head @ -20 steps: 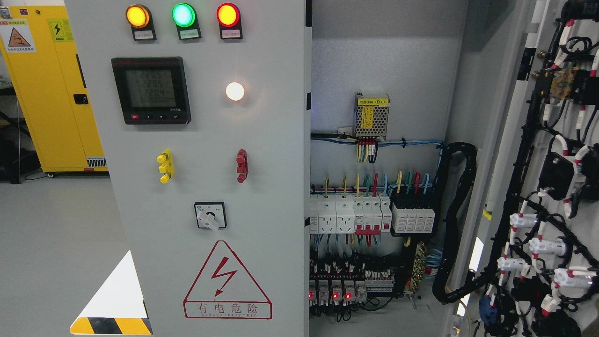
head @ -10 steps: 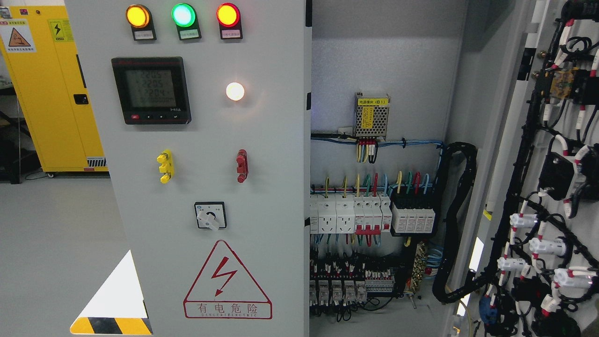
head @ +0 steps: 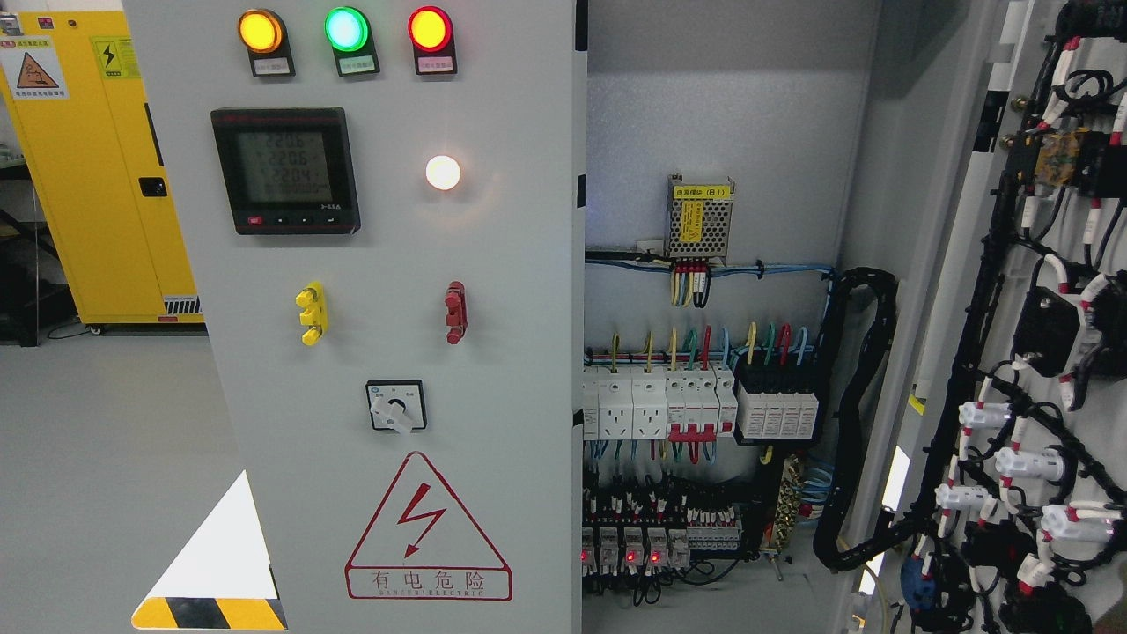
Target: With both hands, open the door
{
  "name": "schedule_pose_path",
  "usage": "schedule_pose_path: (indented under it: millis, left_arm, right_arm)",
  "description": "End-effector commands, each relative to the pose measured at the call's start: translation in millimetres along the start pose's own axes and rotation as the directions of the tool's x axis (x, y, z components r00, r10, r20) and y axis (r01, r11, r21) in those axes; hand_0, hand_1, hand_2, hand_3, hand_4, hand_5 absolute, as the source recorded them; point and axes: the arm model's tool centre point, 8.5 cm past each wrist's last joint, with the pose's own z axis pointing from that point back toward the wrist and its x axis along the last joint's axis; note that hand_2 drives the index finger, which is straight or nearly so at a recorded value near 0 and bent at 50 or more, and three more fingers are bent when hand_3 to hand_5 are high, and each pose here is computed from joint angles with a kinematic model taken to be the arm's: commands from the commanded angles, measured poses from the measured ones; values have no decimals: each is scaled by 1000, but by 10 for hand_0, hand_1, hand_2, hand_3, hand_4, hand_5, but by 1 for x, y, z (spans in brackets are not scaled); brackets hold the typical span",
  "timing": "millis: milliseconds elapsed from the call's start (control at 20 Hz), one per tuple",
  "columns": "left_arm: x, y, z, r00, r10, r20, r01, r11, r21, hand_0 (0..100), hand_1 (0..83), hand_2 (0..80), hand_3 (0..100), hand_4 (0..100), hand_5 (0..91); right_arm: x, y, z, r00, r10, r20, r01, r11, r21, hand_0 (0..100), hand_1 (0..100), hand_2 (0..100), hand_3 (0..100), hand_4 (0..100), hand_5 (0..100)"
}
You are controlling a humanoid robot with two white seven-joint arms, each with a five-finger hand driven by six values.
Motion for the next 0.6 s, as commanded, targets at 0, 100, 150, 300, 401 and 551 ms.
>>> schedule_pose_path:
  millis: [0,100,150,300,401,551]
  left_arm:
    - [-7,20,4,1000,-4,-29,6,999,44,120,556,0,0,0,0]
    - [-2,20,4,1000,-7,7,7,999,45,120,556,0,0,0,0]
    - [1,20,3,1000,-8,14,7,999,45,120,556,0,0,0,0]
    - [8,20,3,1000,-3,27,2,999,45,120,556,0,0,0,0]
    - [13,21,3,999,-4,36,3,999,46,120,556,0,0,0,0]
    - [13,17,3,999,-4,36,2,999,40,120,556,0,0,0,0]
  right_arm:
    - [166,10,73,812,-101,575,54,994,98,0,500,40,0,0,0]
    - [204,13,106,719,-131,683,58,990,128,0,500,40,0,0,0]
    - [222,16,125,665,-142,733,49,988,147,0,500,40,0,0,0]
    - [263,22,194,482,-185,856,17,979,202,0,500,40,0,0,0]
    - [283,31,233,376,-217,901,-18,970,241,0,500,40,0,0,0]
    - [292,54,248,341,-241,909,-79,956,283,0,500,40,0,0,0]
